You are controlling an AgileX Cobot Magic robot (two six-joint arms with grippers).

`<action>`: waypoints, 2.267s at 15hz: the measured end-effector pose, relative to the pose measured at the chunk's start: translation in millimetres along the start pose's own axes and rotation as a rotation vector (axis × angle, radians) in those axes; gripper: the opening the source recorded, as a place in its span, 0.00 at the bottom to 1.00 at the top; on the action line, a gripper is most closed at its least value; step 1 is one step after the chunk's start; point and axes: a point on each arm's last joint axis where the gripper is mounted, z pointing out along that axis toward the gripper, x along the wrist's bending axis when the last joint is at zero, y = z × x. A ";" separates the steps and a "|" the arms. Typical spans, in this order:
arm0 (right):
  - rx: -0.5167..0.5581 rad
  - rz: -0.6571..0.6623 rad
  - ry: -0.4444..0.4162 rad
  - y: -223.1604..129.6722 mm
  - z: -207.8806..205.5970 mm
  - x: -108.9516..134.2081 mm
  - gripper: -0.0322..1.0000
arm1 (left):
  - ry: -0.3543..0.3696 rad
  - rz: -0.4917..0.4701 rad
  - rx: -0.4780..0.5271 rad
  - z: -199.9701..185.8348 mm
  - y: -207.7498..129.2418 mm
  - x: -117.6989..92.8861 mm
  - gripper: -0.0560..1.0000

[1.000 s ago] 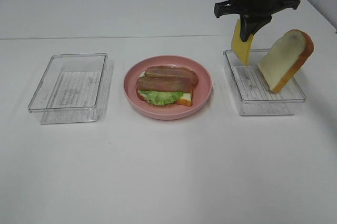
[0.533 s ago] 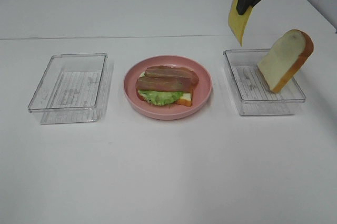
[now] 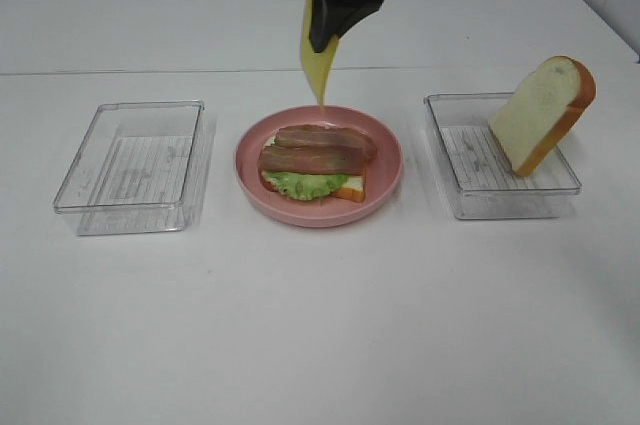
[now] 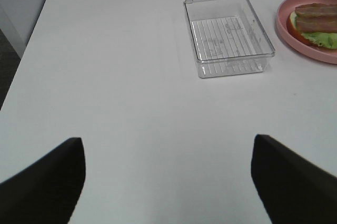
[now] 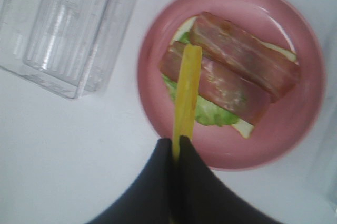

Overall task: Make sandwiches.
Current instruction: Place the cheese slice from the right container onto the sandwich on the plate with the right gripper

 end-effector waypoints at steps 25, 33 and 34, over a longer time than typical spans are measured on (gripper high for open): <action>0.063 -0.147 -0.191 -11.5 142.2 -6.7 0.05 | 0.000 0.000 0.000 0.0 0.0 0.0 0.80; 0.072 -0.164 -0.236 -11.9 141.4 -10.7 0.05 | 0.000 0.000 0.000 0.0 0.0 0.0 0.80; 0.080 -0.161 -0.239 -12.7 141.2 -11.0 0.11 | 0.000 0.000 0.000 0.0 0.0 0.0 0.80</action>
